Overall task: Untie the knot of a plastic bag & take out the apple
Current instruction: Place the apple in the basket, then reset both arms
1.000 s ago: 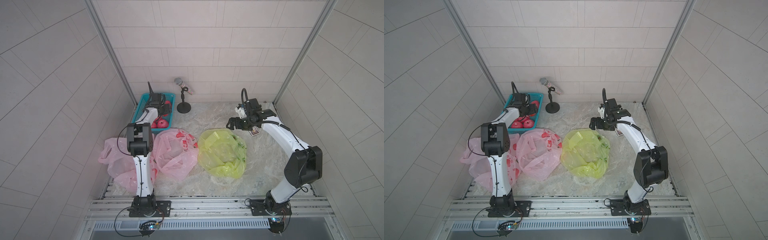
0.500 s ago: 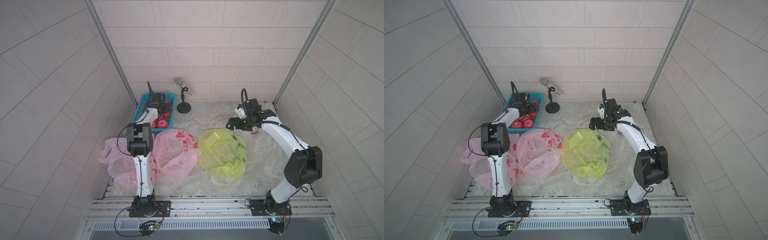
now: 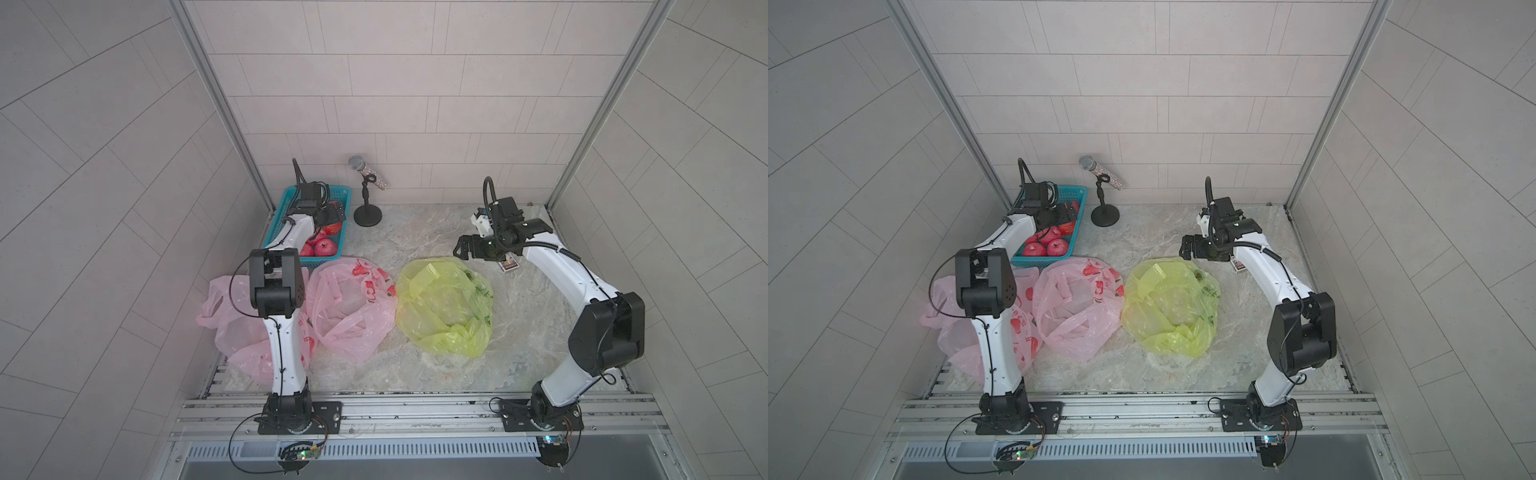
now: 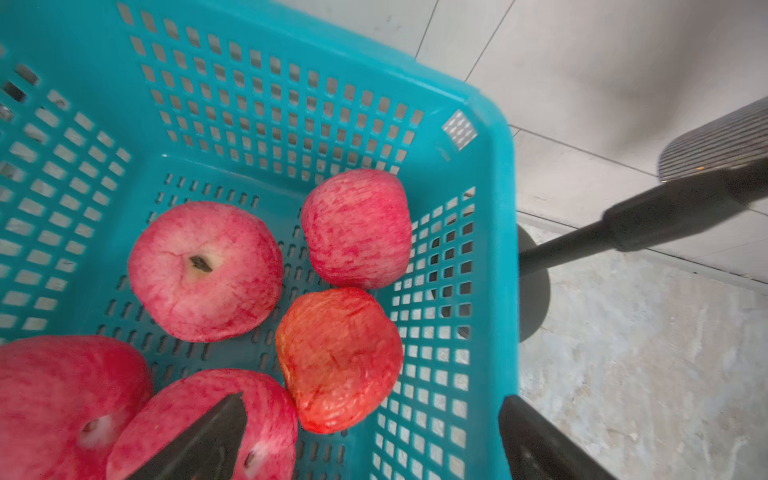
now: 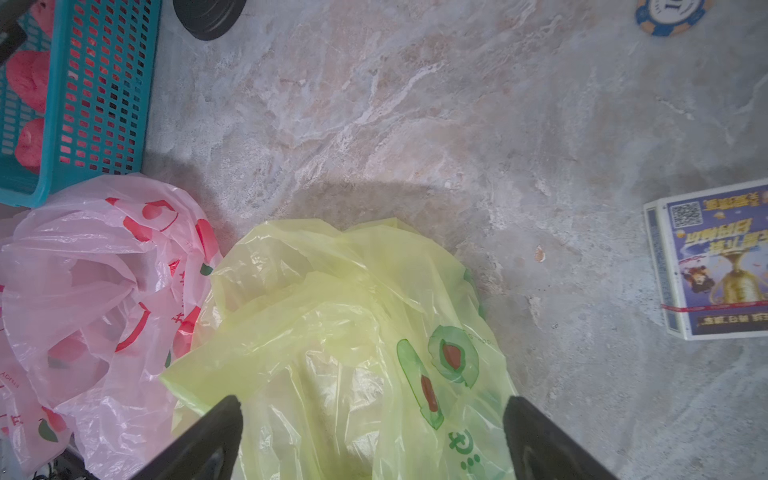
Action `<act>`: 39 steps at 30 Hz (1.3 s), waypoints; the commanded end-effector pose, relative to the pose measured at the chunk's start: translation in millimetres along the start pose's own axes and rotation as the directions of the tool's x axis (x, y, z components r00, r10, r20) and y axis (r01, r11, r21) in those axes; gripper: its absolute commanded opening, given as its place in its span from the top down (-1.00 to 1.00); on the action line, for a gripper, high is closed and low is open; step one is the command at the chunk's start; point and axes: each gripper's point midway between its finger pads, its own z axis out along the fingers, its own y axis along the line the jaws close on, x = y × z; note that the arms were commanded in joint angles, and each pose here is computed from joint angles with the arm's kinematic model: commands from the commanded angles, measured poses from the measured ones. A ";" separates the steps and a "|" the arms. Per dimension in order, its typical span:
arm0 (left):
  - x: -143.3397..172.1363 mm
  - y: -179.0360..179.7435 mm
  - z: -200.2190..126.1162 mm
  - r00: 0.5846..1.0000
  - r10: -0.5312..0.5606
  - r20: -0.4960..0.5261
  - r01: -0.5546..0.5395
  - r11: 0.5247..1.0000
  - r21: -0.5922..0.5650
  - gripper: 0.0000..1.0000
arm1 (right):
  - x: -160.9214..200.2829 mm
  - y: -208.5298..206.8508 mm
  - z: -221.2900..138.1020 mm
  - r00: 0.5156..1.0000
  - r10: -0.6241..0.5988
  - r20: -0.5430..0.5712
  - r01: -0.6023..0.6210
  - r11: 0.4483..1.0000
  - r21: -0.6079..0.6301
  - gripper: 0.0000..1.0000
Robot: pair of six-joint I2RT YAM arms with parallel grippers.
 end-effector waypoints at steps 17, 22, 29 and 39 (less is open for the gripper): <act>35.5 -82.4 -160.8 0.968 0.226 0.110 -0.238 0.965 0.112 -1.00 | -60.4 -46.8 -45.7 0.900 -0.019 0.435 -0.027 0.995 0.099 -0.99; 78.9 -74.5 -176.2 0.961 0.241 0.138 -0.255 0.963 0.093 -1.00 | -36.3 -79.5 -56.5 0.830 -0.100 0.549 -0.048 0.967 0.250 -0.99; 122.7 -51.2 -183.3 0.968 0.210 0.134 -0.220 0.973 0.063 -1.00 | 10.4 -130.1 -43.5 0.852 -0.056 0.521 -0.151 0.926 0.347 -0.99; 156.8 -27.8 -176.5 0.955 0.232 0.186 -0.238 0.971 0.013 -1.00 | 33.9 -185.4 -24.5 0.823 -0.037 0.567 -0.266 0.858 0.441 -0.99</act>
